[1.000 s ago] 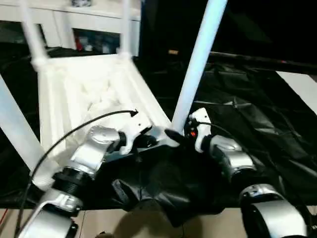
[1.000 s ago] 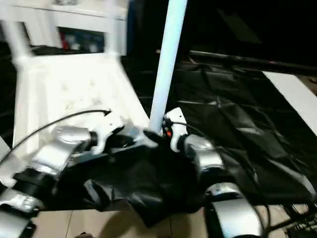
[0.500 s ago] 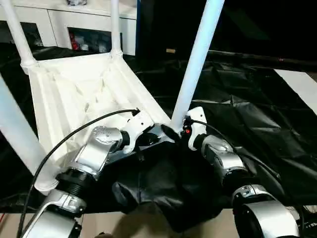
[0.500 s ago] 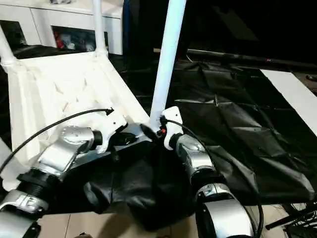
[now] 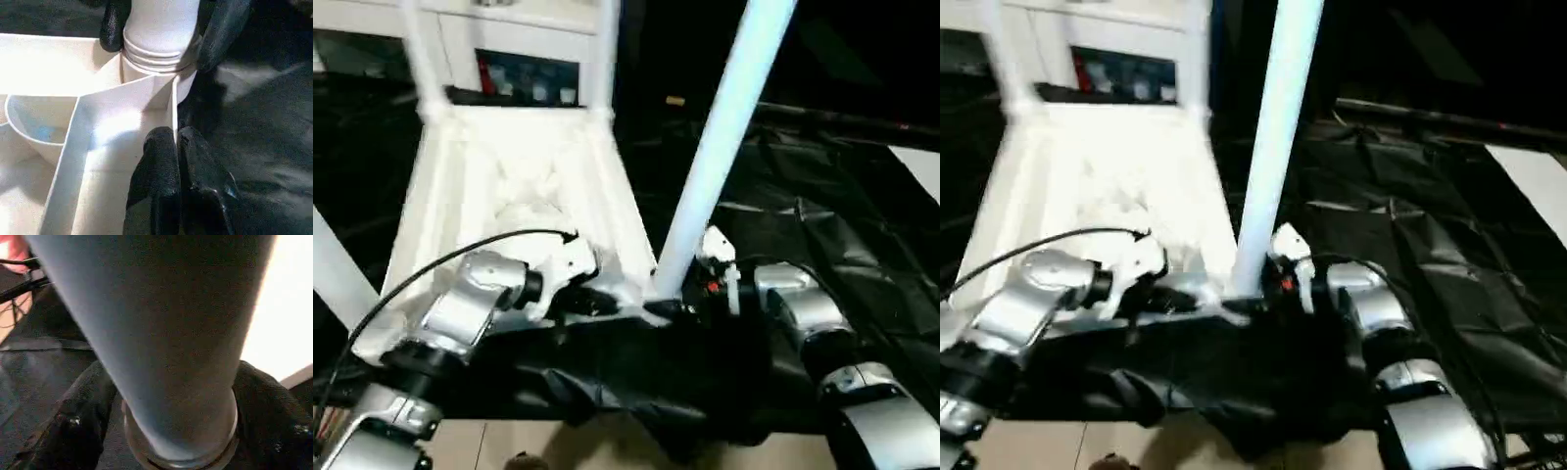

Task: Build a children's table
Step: Rotate leg to tighten

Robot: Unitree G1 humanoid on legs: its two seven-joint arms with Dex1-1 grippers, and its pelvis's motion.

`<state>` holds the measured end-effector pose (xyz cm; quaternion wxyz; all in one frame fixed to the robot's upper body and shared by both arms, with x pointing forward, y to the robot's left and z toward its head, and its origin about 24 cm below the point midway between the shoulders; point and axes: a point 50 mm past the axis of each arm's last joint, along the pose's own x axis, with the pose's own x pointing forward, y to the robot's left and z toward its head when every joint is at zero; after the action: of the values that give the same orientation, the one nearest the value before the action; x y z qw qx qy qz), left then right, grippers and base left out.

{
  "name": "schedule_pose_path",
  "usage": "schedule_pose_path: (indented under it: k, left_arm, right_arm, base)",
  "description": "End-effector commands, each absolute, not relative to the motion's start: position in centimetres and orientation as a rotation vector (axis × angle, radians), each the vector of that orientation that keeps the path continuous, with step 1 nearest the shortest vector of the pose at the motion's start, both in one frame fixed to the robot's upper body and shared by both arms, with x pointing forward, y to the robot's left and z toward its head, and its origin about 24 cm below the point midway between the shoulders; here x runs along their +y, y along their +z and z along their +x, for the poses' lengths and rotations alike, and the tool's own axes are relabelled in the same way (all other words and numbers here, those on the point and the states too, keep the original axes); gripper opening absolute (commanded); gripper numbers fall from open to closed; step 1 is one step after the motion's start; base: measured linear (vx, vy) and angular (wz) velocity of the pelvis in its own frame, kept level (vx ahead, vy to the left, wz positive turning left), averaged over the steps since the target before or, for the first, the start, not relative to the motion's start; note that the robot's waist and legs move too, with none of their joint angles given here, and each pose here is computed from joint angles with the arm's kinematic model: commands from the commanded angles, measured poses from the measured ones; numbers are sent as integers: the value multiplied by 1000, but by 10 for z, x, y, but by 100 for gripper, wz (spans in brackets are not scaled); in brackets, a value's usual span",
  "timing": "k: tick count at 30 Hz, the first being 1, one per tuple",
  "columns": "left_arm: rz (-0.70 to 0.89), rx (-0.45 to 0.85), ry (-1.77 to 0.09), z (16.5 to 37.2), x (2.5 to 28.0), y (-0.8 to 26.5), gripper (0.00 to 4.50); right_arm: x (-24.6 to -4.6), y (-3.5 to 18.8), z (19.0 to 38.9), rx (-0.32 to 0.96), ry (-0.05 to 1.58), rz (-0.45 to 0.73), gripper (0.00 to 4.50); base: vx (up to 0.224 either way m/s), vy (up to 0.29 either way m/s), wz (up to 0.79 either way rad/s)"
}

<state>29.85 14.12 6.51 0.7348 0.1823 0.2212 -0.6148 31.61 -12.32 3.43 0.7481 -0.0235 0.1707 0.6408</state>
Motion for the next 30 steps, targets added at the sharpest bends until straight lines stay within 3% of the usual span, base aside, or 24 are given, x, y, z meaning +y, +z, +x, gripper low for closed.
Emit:
schedule_pose_path:
  k: [1, 4, 13, 16, 23, 27, 28, 30]
  left_arm:
    - [411, 429, -1420, 296, 127, 71, 0]
    - [412, 437, -1428, 295, 129, 71, 0]
    - [412, 415, -1351, 301, 126, 71, 0]
    - [400, 393, -1287, 307, 121, 72, 0]
    - [378, 353, -1115, 322, 91, 77, 0]
    - [363, 336, -1097, 320, 70, 77, 0]
    - [365, 333, -1100, 319, 68, 77, 0]
    - [370, 331, -1117, 317, 65, 76, 0]
  right_arm:
    - [-113, 28, 307, 417, 1509, -46, 331]
    - [-113, 29, 304, 420, 1527, -36, 300]
    - [-105, 25, 304, 395, 1481, -6, 275]
    - [-101, 23, 310, 360, 1355, 23, 274]
    - [-82, 11, 332, 360, 821, 115, 273]
    - [-63, 9, 332, 346, 732, 123, 273]
    - [-60, 9, 332, 337, 736, 122, 308]
    - [-55, 9, 330, 333, 750, 117, 329]
  base:
    - [0, 0, 0]
    - [0, 0, 0]
    - [0, 0, 0]
    - [0, 0, 0]
    - [0, 0, 0]
    - [0, 0, 0]
    - [0, 0, 0]
    - [0, 0, 0]
